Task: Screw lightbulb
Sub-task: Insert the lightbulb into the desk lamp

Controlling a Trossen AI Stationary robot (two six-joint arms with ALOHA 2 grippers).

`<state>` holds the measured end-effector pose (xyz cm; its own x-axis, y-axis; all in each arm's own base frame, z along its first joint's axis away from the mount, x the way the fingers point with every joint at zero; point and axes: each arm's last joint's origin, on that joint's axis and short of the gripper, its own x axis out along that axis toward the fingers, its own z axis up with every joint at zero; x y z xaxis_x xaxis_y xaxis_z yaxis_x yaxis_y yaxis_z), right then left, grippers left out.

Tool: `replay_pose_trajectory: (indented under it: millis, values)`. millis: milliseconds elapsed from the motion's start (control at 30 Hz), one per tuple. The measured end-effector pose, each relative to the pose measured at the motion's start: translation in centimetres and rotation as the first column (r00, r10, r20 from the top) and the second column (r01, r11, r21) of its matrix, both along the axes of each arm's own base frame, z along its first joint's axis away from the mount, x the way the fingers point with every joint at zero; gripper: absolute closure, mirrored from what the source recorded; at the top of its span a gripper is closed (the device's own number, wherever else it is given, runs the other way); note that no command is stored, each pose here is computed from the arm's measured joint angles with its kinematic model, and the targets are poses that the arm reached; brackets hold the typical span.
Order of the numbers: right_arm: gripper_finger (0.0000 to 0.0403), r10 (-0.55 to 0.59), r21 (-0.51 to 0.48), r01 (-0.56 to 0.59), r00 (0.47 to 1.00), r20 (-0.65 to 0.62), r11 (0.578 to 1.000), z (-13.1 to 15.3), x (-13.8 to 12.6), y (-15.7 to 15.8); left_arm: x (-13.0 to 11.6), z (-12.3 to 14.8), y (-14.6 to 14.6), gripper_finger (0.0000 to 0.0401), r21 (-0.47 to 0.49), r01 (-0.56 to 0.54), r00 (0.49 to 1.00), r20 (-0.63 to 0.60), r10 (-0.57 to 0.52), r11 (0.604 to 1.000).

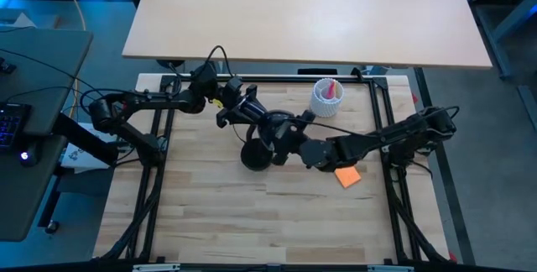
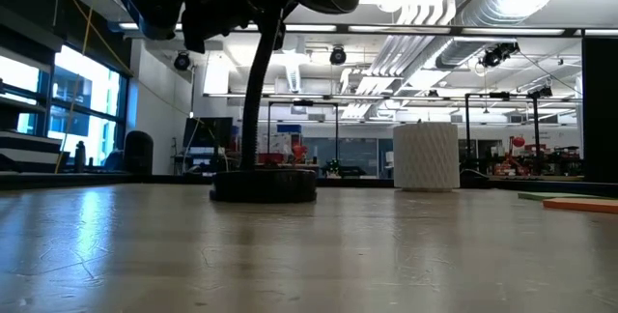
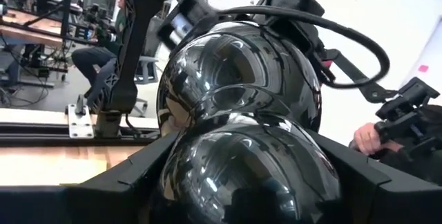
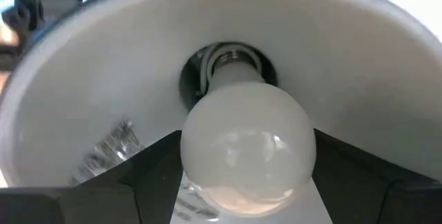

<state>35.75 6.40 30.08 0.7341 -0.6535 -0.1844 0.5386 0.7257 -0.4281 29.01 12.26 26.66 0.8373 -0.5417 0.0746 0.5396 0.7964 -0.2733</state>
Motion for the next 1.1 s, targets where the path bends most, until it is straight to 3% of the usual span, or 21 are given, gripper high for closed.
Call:
replay_pose_trajectory:
  millis: [133,233,467,667,867,1100]
  values:
    - [0.0121,0.009,0.172,-0.022,0.997,0.074,0.985,-0.5,0.1,-0.3,0.0,0.0,0.0,0.0135,0.020,0.015,1.000,0.011,-0.015,1.000]
    - [0.0121,-0.007,0.309,-0.035,0.991,0.134,0.950,-0.9,0.2,-0.7,0.0,0.0,0.0,0.0135,0.047,0.008,1.000,0.029,-0.009,0.999]
    - [0.0121,-0.085,0.598,-0.124,0.947,0.310,0.792,0.0,0.0,-1.8,-0.2,0.1,0.2,0.0135,0.099,0.030,0.998,0.059,-0.036,0.995]
    - [0.0121,-0.184,0.735,-0.188,0.901,0.394,0.651,0.6,-0.2,-2.5,-0.3,0.1,0.2,0.0135,0.159,0.027,0.994,0.099,-0.043,0.987]
    - [0.0121,-0.299,0.799,-0.219,0.846,0.441,0.561,0.8,-0.2,-2.5,-0.2,0.2,0.2,0.0135,0.212,0.002,0.990,0.139,-0.033,0.977]
    - [0.0121,-0.396,0.816,-0.336,0.745,0.536,0.471,1.8,0.0,-2.2,-0.4,0.1,0.2,0.0135,0.254,0.008,0.985,0.166,-0.052,0.967]
